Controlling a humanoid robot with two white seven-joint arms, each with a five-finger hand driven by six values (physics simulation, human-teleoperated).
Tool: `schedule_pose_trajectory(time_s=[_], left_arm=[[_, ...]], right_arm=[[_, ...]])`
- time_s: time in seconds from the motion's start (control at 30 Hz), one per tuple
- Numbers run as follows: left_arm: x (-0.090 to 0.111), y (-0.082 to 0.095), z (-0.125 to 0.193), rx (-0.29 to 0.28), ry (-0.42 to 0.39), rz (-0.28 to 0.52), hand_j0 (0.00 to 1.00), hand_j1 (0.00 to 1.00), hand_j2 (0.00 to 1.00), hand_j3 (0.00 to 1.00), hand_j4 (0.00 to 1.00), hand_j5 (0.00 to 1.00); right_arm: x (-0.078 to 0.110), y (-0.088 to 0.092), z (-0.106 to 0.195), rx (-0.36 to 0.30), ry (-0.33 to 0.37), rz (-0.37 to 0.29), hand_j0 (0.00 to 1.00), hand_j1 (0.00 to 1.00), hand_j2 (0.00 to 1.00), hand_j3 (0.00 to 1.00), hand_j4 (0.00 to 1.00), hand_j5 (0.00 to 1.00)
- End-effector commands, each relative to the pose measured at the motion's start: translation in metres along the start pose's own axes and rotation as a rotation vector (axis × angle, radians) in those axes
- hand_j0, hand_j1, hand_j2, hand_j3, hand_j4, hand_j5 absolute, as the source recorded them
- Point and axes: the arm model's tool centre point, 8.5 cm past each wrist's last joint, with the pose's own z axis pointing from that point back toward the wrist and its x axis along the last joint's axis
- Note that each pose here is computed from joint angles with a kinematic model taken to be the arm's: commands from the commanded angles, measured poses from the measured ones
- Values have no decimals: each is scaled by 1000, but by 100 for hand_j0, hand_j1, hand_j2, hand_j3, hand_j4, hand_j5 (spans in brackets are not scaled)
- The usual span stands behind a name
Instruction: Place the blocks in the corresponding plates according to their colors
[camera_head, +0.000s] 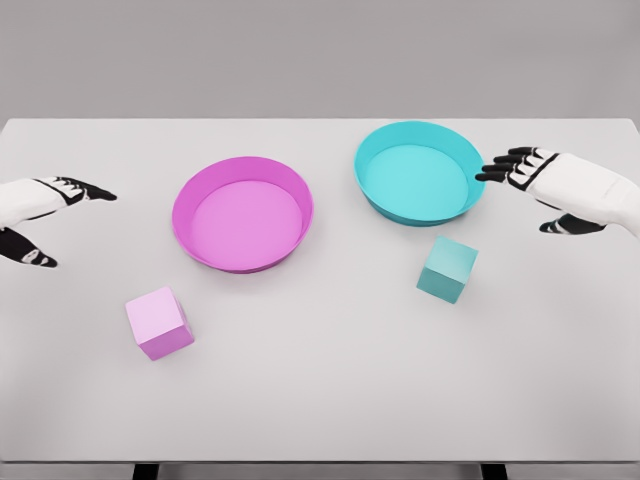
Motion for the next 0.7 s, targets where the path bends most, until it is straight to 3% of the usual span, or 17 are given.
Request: schedule_pose_trajectory(time_s=[0.0,0.1,0.17,0.33,0.43,0.53,0.67], left_arm=[[-2,3,4,5,8,0,100,100,100,100,100,100],[0,3,3,1,2,-4,100,100,100,100,100,100],[15,4,8,-24,-32,-45,100,100,100,100,100,100],[74,2,-7,-119,-195,-144,100,100,100,100,100,100],[91,3,-11,-117,-245,-170,100,100,100,100,100,100],[98,1,-12,-121,-264,-175,100,100,100,100,100,100],[105,-7,-14,-143,-284,-178,100,100,100,100,100,100]], right_arm=[[0,0,0,-2,0,-4,100,100,100,100,100,100],[5,10,-3,31,-19,-15,100,100,100,100,100,100],[7,12,-6,45,-30,-12,100,100,100,100,100,100],[0,-53,-19,112,-87,179,100,100,100,100,100,100],[18,-35,-22,186,-155,178,100,100,100,100,100,100],[40,-36,-21,199,-223,184,100,100,100,100,100,100],[52,-26,-34,250,-282,162,100,100,100,100,100,100]])
